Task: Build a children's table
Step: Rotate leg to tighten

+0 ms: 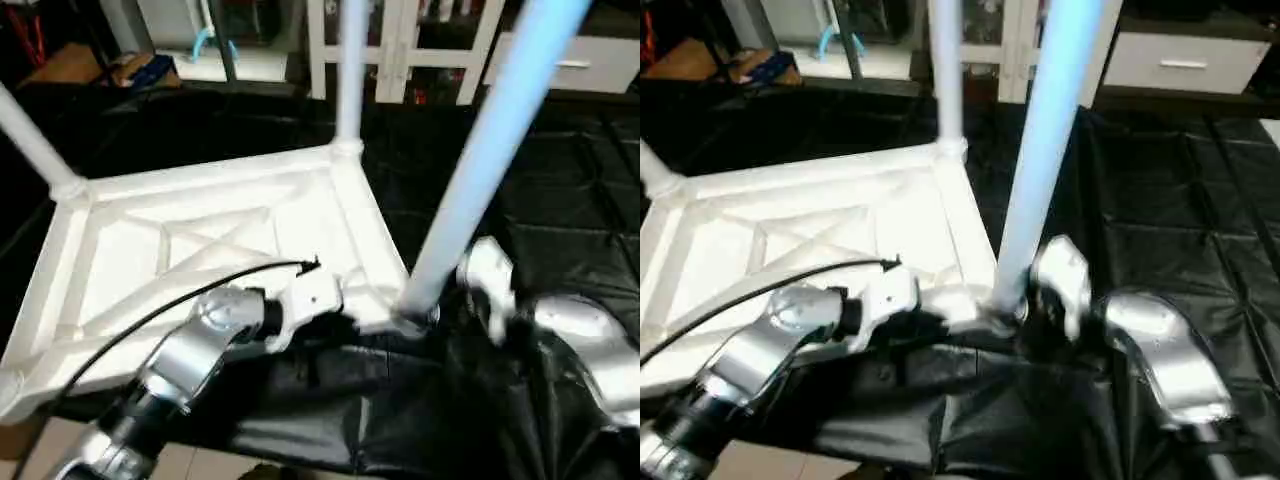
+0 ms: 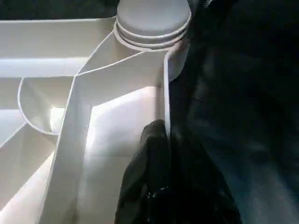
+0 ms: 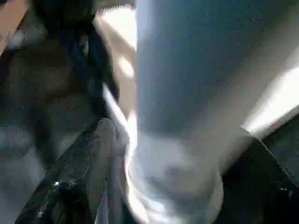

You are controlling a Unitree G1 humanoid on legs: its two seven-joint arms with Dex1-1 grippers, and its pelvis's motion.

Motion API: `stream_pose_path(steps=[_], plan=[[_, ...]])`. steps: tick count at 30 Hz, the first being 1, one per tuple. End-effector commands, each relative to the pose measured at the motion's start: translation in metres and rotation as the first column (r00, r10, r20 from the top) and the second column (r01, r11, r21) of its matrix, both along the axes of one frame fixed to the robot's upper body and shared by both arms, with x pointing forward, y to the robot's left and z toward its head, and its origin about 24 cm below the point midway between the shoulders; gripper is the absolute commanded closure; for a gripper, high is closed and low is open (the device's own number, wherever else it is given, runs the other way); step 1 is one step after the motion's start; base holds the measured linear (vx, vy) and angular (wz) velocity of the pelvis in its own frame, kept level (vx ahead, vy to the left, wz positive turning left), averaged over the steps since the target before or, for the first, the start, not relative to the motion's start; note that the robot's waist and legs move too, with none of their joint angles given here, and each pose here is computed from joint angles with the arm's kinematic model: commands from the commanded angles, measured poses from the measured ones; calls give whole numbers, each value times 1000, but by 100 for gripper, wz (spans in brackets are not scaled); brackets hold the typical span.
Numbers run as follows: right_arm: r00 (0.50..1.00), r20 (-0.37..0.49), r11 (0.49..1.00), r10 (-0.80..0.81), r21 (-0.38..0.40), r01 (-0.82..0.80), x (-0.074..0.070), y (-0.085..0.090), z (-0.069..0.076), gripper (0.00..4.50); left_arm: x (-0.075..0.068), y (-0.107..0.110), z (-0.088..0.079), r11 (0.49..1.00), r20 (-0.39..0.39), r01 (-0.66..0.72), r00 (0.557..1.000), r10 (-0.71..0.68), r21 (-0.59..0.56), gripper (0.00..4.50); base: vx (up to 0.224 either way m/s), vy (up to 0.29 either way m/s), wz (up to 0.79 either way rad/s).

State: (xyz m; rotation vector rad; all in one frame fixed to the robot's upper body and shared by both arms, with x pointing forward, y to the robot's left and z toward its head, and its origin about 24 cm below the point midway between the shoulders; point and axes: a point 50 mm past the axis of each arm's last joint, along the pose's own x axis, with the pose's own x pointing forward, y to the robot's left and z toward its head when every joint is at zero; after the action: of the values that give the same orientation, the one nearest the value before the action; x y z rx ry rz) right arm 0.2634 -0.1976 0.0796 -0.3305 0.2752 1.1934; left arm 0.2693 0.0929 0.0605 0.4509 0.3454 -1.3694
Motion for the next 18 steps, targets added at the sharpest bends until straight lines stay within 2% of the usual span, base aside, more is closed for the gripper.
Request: stream_pose_path(steps=[1, 3, 11, 18], plan=[[999, 5, 999, 41, 17, -41, 0, 0, 4, 110, -11, 8, -22, 996, -104, 20, 995, -11, 82, 450, 0, 0, 0], [996, -7, 995, 90, 48, -90, 3, 0, 11, 110, -13, 12, -19, 997, -110, 21, 994, -12, 79, 450, 0, 0, 0], [989, -12, 987, 150, 61, -149, 2, 2, 12, 110, -16, 10, -19, 997, -118, 25, 993, -16, 74, 450, 0, 0, 0], [985, -46, 981, 168, 107, -162, 1, 4, 9, 188, -18, 9, -19, 997, -125, 31, 992, -22, 70, 450, 0, 0, 0]])
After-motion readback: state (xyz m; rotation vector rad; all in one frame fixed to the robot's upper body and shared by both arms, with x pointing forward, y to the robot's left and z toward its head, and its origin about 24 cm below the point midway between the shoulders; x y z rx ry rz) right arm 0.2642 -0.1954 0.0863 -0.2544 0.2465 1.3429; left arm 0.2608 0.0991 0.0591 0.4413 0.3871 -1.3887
